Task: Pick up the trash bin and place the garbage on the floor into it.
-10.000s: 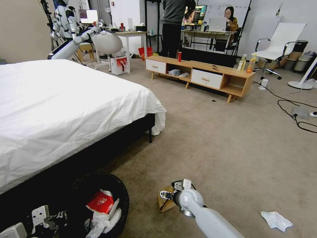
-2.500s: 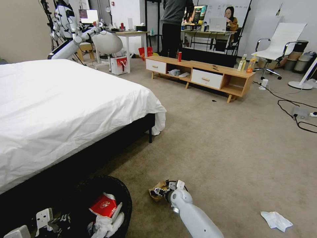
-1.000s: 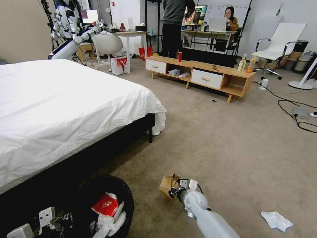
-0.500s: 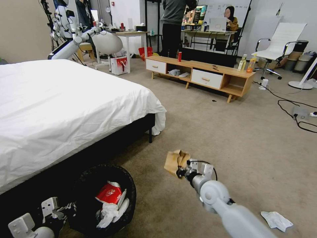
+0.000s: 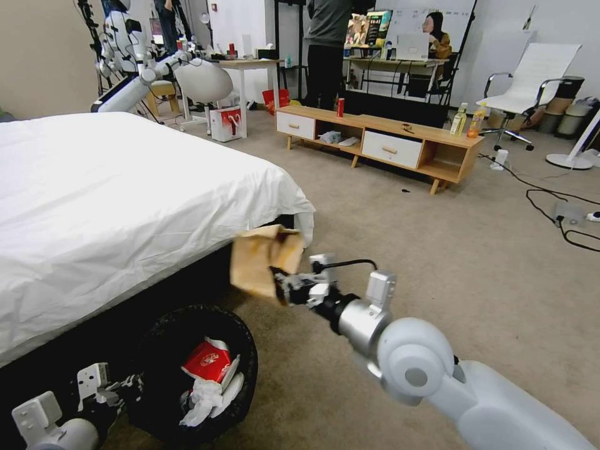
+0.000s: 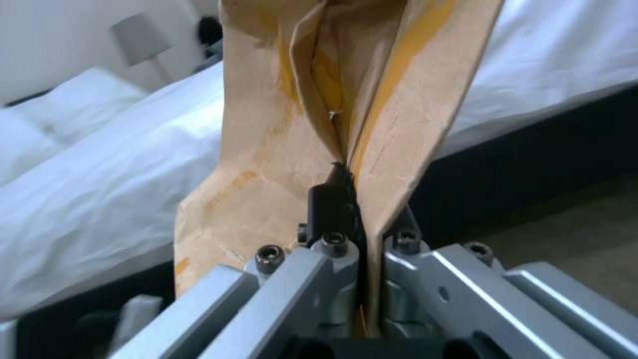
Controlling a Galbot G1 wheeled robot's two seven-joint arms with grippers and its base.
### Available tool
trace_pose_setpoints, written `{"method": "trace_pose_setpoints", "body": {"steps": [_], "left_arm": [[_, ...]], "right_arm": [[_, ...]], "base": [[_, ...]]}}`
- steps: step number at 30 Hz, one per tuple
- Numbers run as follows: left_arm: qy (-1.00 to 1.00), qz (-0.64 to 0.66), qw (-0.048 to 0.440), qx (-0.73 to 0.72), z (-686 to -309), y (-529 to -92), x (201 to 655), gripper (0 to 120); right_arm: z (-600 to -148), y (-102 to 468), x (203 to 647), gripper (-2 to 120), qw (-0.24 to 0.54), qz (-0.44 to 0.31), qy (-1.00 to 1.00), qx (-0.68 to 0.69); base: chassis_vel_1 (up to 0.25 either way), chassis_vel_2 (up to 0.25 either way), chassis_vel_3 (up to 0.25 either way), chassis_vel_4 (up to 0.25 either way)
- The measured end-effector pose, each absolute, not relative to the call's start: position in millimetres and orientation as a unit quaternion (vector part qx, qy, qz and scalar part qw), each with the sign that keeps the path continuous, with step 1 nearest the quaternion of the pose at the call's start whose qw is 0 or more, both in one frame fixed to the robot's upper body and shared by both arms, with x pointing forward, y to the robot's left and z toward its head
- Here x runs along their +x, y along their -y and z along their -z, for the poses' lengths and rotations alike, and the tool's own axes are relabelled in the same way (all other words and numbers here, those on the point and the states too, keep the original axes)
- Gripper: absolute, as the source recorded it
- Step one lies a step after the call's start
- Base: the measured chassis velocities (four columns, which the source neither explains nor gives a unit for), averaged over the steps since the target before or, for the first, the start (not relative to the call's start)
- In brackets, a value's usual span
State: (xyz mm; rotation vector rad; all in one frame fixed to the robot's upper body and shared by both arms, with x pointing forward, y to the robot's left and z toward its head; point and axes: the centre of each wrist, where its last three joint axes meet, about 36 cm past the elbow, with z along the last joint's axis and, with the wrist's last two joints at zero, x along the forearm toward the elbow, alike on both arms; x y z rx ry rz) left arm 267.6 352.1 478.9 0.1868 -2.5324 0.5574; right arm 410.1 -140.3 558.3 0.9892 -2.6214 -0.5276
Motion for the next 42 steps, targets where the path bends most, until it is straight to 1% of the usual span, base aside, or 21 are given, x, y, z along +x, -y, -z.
{"method": "trace_pose_setpoints", "body": {"steps": [1, 5, 7, 11, 13, 17, 18, 22, 26, 38, 42], "left_arm": [[0.939, -0.204, 0.268, 0.067, -479.9, -351.7, 268.2, 3], [0.941, -0.2, 0.266, 0.063, -482.6, -350.7, 268.8, 3], [0.942, -0.194, 0.266, 0.059, -484.9, -350.8, 269.6, 3], [0.943, -0.192, 0.265, 0.056, -486.3, -351.1, 270.0, 3], [0.944, -0.19, 0.263, 0.053, -488.1, -351.8, 271.3, 3], [0.945, -0.19, 0.261, 0.051, -489.4, -352.4, 272.2, 3], [0.945, -0.189, 0.261, 0.051, -490.1, -352.8, 272.3, 3], [0.946, -0.189, 0.259, 0.05, -491.5, -353.2, 272.8, 3], [0.946, -0.19, 0.257, 0.049, -492.2, -353.2, 273.4, 3], [0.946, -0.193, 0.256, 0.046, -492.4, -351.3, 272.1, 3], [0.946, -0.194, 0.256, 0.045, -492.5, -350.8, 271.7, 3]], "right_arm": [[-565.0, 131.9, 402.6, 0, 0.141, 0.183, 0.9, 0.369], [-575.4, 116.8, 395.3, 0, 0.136, 0.184, 0.885, 0.405], [-580.8, 97.7, 390.6, 0, 0.144, 0.174, 0.869, 0.441], [-574.6, 80.1, 383.0, 0, 0.164, 0.155, 0.854, 0.469], [-565.9, 64.3, 376.5, 0, 0.186, 0.138, 0.844, 0.484], [-561.3, 54.0, 372.6, 0, 0.204, 0.129, 0.838, 0.49], [-558.3, 47.4, 369.9, 0, 0.22, 0.121, 0.833, 0.493], [-551.7, 40.5, 369.3, 0, 0.24, 0.112, 0.829, 0.492], [-534.6, 35.2, 370.3, 0, 0.264, 0.107, 0.829, 0.481], [-496.3, 32.0, 370.9, 0, 0.301, 0.091, 0.834, 0.454], [-491.3, 32.9, 370.0, 0, 0.308, 0.087, 0.835, 0.448]], "base": [[0.0, 0.0, 0.0, 0.0], [0.0, 0.0, 0.0, 0.0], [0.0, 0.0, 0.0, 0.0], [0.0, 0.0, 0.0, 0.0], [0.0, 0.0, 0.0, 0.0], [0.0, 0.0, 0.0, 0.0], [0.0, 0.0, 0.0, 0.0], [0.0, 0.0, 0.0, 0.0], [0.0, 0.0, 0.0, 0.0], [0.0, 0.0, 0.0, 0.0], [0.0, 0.0, 0.0, 0.0]]}}
